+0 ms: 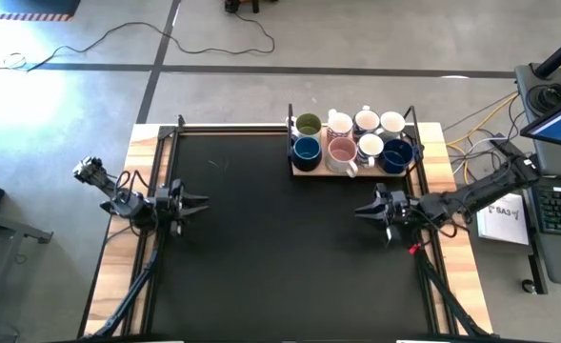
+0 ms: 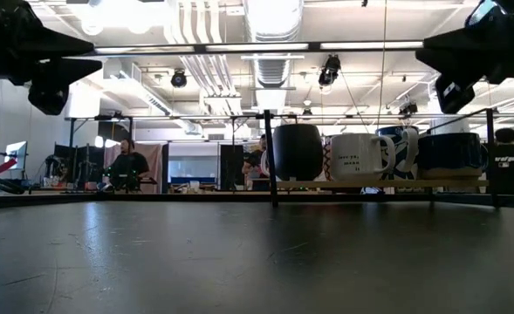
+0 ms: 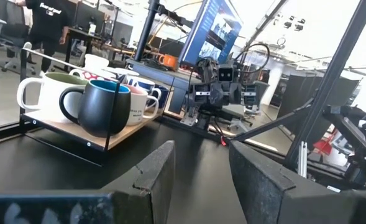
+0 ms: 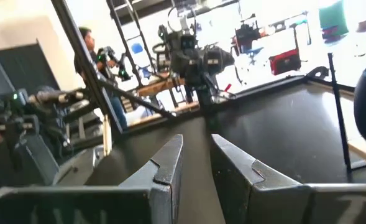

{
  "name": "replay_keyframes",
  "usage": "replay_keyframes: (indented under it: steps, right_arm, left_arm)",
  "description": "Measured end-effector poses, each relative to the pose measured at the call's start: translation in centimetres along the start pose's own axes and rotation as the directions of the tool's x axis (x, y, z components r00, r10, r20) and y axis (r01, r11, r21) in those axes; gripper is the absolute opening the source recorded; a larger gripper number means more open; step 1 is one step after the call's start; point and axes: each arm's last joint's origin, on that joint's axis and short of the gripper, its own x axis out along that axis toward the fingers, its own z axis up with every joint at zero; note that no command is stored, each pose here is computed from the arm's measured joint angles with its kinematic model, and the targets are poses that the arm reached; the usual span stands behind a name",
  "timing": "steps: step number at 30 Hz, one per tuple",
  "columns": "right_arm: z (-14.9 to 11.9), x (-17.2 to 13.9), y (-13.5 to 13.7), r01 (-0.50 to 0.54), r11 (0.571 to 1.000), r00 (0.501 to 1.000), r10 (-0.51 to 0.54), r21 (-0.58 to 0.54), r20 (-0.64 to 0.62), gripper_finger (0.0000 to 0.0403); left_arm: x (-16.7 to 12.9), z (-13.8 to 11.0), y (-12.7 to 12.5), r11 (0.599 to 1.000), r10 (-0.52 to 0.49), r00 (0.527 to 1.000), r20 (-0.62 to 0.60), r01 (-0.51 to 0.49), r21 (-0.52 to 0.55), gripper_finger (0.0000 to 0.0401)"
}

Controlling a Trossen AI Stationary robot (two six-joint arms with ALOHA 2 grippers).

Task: Place coffee mugs
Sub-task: Return to Home Position

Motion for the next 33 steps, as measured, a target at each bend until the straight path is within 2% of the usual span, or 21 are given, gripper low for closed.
replay_keyframes:
  steps: [10, 21, 33]
  right_arm:
    - [2.2, -1.2, -0.4, -0.006, 0.999, 0.982, -0.004, 0.051, 0.187, 0.0068]
    - [3.8, -2.4, -0.8, -0.009, 0.997, 0.940, -0.020, 0.083, 0.341, 0.0068]
    - [4.6, -3.1, -1.6, 0.047, 0.995, 0.901, -0.080, 0.088, 0.427, 0.0068]
  left_arm:
    - [0.1, -0.1, 0.1, 1.000, 0.013, 1.000, -0.001, -0.013, 0.007, 0.0135]
    - [0.6, 0.2, 1.0, 0.991, 0.129, 0.991, 0.040, -0.129, 0.016, 0.0135]
    - [0.8, 0.3, 1.4, 0.985, 0.168, 0.984, 0.054, -0.169, 0.018, 0.0135]
